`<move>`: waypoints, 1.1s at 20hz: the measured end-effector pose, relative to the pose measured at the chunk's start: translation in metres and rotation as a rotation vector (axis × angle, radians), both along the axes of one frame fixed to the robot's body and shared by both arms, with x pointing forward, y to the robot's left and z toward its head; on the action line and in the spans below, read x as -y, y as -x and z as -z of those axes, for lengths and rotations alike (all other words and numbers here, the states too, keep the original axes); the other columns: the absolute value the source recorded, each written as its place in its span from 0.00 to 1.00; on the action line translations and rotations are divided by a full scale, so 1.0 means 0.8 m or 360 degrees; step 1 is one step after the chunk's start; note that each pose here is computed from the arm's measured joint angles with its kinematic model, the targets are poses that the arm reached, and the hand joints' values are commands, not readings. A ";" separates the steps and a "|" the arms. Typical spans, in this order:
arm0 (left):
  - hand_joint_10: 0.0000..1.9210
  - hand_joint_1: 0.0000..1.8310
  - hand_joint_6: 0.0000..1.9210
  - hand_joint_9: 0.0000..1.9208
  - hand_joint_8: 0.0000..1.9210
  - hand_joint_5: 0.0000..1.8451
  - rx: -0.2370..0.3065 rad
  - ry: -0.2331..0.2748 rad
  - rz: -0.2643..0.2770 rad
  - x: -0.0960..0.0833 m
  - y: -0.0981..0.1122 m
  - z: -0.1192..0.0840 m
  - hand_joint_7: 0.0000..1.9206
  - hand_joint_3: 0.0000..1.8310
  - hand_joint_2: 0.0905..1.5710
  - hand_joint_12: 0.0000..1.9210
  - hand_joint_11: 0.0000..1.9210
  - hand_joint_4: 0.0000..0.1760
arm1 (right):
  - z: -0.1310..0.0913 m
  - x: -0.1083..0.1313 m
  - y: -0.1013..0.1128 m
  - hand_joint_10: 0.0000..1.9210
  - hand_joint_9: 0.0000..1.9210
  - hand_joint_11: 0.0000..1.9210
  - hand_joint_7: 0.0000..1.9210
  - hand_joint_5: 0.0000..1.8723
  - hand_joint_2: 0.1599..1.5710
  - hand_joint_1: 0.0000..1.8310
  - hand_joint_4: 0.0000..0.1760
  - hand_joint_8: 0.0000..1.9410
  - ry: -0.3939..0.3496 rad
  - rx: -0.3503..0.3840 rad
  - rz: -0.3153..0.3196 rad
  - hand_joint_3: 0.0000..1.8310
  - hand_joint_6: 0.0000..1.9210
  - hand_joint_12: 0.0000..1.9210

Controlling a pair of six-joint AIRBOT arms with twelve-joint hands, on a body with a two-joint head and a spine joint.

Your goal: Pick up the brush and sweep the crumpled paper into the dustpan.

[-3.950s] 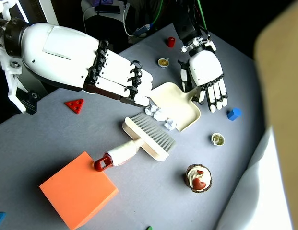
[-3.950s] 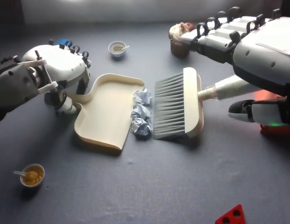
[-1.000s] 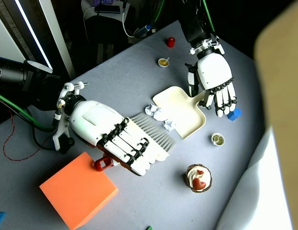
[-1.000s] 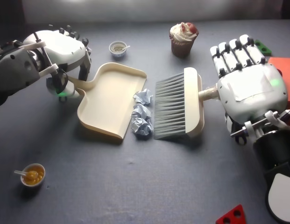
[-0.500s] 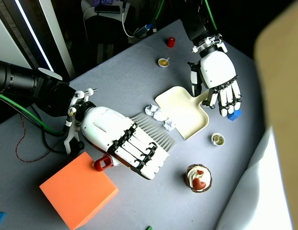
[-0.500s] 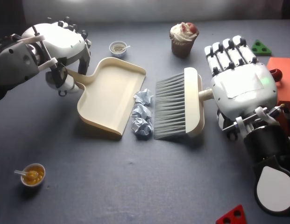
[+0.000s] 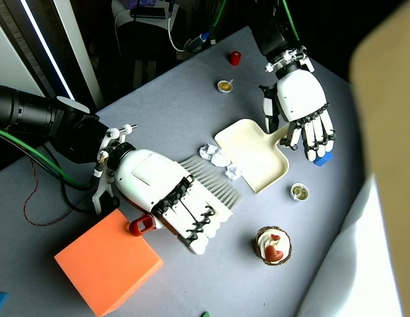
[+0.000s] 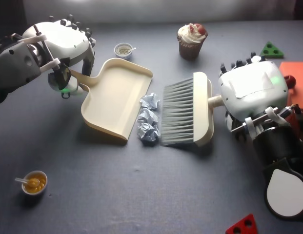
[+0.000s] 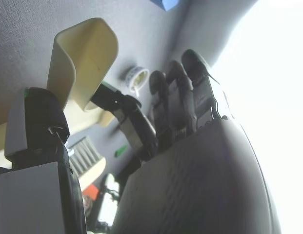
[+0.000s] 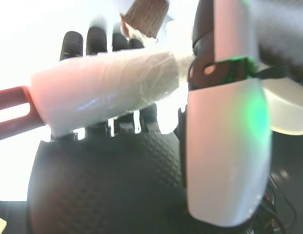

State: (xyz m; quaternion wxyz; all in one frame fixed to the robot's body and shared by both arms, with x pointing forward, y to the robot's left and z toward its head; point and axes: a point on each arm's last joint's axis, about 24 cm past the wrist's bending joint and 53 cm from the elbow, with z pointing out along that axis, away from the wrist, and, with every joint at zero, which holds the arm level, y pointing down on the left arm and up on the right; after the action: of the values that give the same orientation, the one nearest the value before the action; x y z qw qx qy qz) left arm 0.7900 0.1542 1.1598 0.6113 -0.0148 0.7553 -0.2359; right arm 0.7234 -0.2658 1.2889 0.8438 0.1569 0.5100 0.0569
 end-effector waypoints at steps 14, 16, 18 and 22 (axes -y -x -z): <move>0.00 0.61 0.45 0.10 0.00 0.57 0.0020 0.0030 -0.0011 0.000 -0.003 -0.010 0.17 0.00 0.67 0.23 0.00 0.00 | -0.031 0.021 0.011 1.00 0.66 0.70 0.63 0.61 0.71 0.81 0.00 1.00 0.0119 0.0083 0.0024 0.00 1.00 1.00; 0.00 0.62 0.44 0.11 0.00 0.57 0.0022 0.0035 -0.0011 0.001 -0.003 -0.012 0.17 0.00 0.67 0.25 0.00 0.00 | -0.044 0.019 0.017 1.00 0.65 0.70 0.64 0.61 0.72 0.81 0.00 1.00 0.0251 0.0118 0.0046 0.00 1.00 1.00; 0.00 0.61 0.46 0.10 0.00 0.57 0.0029 0.0037 -0.0014 0.000 -0.004 -0.015 0.16 0.00 0.67 0.21 0.00 0.00 | -0.059 0.006 0.025 1.00 0.64 0.68 0.63 0.61 0.71 0.80 0.00 1.00 0.0460 0.0166 0.0072 0.00 1.00 1.00; 0.00 0.61 0.45 0.12 0.00 0.57 0.0028 0.0038 -0.0013 0.001 -0.004 -0.015 0.16 0.00 0.67 0.23 0.01 0.00 | -0.092 -0.038 0.021 1.00 0.65 0.68 0.62 0.60 0.70 0.81 0.00 1.00 0.0808 0.0106 0.0175 0.00 1.00 1.00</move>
State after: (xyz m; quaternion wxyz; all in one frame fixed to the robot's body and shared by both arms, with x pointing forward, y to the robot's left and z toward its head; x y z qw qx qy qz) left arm 0.7931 0.1537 1.1714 0.6185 -0.0230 0.7471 -0.2425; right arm 0.7070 -0.2351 1.3624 0.8742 -0.0344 0.4707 -0.1138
